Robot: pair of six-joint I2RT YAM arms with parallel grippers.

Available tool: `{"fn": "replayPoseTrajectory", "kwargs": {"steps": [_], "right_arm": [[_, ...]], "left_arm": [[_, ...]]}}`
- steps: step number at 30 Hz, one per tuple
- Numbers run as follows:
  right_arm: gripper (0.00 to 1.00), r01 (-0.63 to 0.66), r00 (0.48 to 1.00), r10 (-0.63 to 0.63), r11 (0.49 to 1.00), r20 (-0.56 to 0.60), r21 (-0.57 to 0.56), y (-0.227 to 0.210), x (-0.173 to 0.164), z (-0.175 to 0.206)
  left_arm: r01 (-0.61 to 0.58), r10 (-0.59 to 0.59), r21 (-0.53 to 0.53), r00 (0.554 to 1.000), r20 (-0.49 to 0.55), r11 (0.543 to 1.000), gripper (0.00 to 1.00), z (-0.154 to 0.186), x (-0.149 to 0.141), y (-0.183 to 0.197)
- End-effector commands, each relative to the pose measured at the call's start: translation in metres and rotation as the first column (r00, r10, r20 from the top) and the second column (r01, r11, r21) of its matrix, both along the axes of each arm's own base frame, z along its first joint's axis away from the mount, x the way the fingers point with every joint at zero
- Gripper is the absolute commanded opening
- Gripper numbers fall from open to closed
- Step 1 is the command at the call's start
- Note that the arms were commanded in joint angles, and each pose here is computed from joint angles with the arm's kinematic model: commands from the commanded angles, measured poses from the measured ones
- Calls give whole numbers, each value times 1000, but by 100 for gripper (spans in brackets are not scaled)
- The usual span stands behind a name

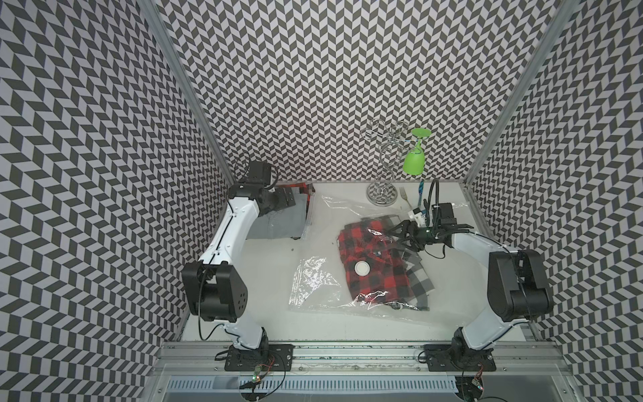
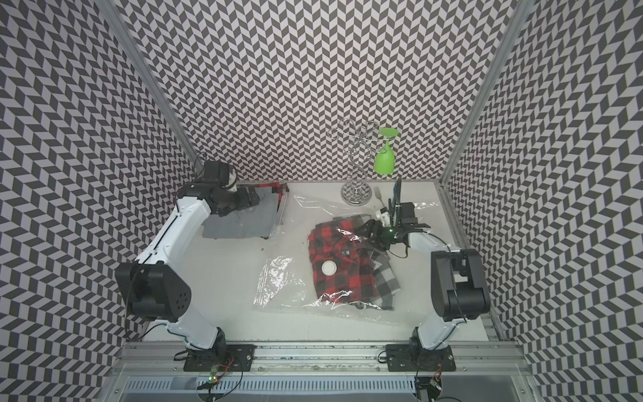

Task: Take the shirt out of the vacuum bag
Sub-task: Place the shirt at the corner of the board, then take out the shirt from the vacuum bag.

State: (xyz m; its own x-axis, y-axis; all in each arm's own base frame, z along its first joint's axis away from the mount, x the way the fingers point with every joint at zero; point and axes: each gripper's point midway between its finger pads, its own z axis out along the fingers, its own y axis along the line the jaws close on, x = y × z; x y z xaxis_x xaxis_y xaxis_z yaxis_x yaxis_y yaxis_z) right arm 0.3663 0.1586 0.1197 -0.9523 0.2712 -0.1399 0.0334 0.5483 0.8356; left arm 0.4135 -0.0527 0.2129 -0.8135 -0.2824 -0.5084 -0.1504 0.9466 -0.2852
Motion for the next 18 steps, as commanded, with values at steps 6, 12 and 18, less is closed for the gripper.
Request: {"fn": "replayPoseTrajectory", "kwargs": {"steps": [6,12,18], "right_arm": [[76,-27,994,29,999,105,-19,6,0,27],[76,-46,994,48,999,96,-26,12,-5,22],[76,-42,995,44,999,89,-23,13,-10,18]], "left_arm": [[18,-49,-167,982,-184,986,92,-82,-85,-14],[4,-65,-252,970,-235,968,54,-109,-96,-22],[45,-114,-299,969,-219,953,39,-117,-94,-33]]}}
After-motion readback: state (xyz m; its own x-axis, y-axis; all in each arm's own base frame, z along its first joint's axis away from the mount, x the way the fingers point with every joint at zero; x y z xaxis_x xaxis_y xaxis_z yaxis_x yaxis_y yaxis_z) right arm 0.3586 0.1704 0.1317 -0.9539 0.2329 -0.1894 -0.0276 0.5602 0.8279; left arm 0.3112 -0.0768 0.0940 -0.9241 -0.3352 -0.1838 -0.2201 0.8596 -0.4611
